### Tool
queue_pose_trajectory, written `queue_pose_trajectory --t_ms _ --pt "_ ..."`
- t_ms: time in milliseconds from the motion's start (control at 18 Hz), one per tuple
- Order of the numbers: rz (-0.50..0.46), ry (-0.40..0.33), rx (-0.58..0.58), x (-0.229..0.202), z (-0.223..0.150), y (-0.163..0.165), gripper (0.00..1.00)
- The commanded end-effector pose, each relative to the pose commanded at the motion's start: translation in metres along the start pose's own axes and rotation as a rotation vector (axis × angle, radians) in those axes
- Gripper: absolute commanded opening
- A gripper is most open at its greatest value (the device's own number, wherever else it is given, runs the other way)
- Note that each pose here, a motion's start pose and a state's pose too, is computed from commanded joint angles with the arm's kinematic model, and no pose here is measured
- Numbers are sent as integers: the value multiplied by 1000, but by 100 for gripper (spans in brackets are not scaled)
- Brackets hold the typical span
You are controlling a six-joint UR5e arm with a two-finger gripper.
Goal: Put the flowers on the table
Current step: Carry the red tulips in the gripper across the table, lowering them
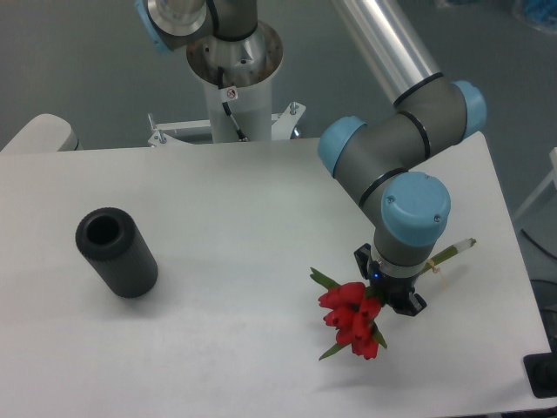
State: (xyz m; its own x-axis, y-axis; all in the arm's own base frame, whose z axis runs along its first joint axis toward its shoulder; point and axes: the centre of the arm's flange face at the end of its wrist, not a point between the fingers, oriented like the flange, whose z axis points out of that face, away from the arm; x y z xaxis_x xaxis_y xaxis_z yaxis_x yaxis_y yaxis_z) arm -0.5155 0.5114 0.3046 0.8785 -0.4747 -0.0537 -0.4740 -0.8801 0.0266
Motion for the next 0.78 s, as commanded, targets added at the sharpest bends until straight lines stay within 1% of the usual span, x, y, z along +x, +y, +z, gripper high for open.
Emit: queue_pose_trajectory --t_ms 389,556,667,778 --pt "8 5 -1 10 0 -20 0" --pt "-47 8 -2 12 1 -27 0" --pt "-88 10 -1 17 2 -38 0" --pt "-117 23 -5 27 8 -57 0"
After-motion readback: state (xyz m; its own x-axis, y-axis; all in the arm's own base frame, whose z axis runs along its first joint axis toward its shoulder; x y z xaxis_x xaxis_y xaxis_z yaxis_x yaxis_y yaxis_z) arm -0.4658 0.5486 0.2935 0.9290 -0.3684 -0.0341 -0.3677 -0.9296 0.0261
